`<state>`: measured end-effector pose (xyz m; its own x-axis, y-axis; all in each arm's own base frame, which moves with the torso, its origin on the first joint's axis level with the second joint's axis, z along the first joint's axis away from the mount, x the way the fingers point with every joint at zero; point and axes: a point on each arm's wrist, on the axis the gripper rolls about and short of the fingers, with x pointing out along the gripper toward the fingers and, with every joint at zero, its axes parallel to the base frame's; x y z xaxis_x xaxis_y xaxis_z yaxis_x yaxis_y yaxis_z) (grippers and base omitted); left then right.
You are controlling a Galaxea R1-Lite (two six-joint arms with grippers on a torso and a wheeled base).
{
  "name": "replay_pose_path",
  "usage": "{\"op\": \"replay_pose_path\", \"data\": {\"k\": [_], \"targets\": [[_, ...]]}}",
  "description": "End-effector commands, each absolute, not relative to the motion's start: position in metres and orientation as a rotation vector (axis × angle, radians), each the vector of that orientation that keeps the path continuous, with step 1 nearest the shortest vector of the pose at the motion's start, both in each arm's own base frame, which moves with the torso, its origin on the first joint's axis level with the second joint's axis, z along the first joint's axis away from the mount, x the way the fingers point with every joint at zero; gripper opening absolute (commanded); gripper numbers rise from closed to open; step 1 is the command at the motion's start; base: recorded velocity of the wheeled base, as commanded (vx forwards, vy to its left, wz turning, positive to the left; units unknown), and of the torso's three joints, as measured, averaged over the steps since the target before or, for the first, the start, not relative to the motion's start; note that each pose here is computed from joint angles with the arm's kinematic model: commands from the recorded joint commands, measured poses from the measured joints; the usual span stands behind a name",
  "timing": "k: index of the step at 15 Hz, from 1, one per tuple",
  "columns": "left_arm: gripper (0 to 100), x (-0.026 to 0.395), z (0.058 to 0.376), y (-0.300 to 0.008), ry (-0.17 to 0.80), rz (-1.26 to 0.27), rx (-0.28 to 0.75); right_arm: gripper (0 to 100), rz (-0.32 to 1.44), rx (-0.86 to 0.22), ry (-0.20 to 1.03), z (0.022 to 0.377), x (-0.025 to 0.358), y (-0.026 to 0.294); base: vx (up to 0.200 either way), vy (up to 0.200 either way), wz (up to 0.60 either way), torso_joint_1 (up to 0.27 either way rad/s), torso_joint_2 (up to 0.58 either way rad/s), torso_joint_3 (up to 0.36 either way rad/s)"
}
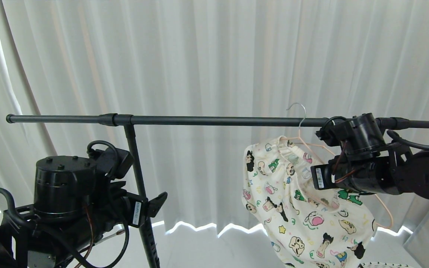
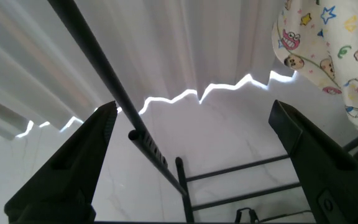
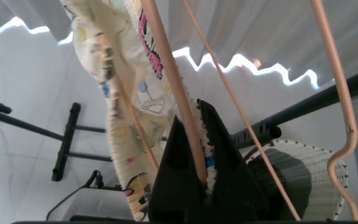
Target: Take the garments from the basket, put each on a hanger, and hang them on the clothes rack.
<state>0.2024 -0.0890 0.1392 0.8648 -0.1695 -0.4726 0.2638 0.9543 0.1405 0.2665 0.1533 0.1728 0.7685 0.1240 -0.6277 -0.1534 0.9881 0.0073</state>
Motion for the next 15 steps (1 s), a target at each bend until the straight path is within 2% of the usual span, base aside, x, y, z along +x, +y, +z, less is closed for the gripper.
{"op": "replay_pose_path", "data": {"k": [1,15], "targets": [[100,0.201,0.138,-0.088,0.479,-0.221,0.208,0,0.145,-0.051,0.685,0.17,0.268,0.154,0.0,0.0,0.0,0.0,0.0,0.0],[100,0.199,0.141,-0.087,0.464,-0.214,0.215,0,0.145,-0.098,0.715,0.166,0.259,0.164,0.0,0.0,0.0,0.0,0.0,0.0]]}}
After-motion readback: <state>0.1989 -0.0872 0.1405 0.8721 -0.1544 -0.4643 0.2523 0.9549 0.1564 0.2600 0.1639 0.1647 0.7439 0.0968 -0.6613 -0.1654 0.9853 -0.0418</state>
